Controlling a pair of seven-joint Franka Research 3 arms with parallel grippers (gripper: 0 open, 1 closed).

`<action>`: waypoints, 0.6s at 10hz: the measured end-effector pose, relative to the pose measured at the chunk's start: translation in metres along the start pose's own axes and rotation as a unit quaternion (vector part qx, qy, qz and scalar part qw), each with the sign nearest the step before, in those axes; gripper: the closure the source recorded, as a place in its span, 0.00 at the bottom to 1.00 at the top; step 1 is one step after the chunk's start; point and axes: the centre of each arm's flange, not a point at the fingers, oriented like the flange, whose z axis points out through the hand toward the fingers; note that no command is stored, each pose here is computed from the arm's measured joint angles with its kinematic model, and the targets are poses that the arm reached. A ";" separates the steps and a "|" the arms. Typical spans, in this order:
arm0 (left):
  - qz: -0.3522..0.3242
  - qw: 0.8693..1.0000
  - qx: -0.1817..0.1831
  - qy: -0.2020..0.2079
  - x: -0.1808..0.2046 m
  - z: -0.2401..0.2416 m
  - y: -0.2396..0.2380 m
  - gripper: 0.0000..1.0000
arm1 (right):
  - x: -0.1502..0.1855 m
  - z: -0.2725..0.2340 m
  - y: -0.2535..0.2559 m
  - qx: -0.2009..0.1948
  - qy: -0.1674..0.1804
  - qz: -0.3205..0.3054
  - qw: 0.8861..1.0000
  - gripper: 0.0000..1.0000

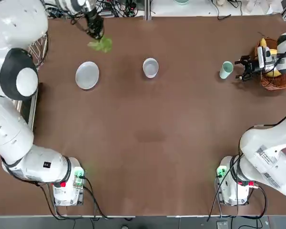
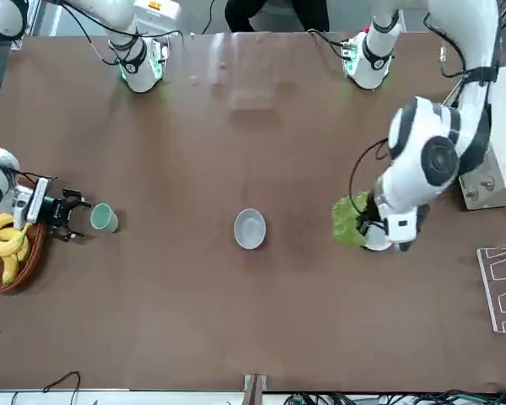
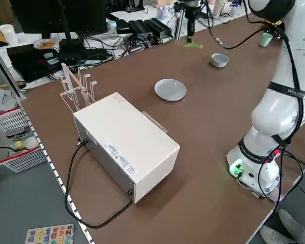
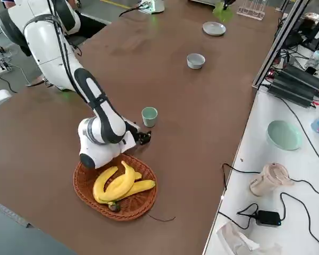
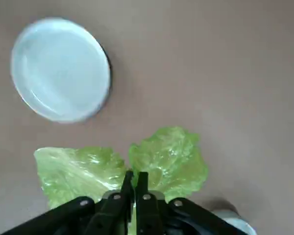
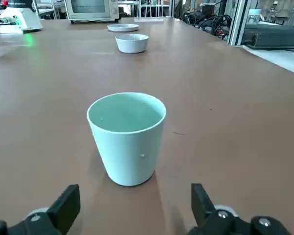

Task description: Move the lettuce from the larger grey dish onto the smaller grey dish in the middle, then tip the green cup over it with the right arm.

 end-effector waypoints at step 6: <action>0.000 0.998 -0.061 -0.024 -0.160 0.090 0.112 0.95 | 0.005 0.011 0.007 -0.001 0.009 -0.011 1.000 0.00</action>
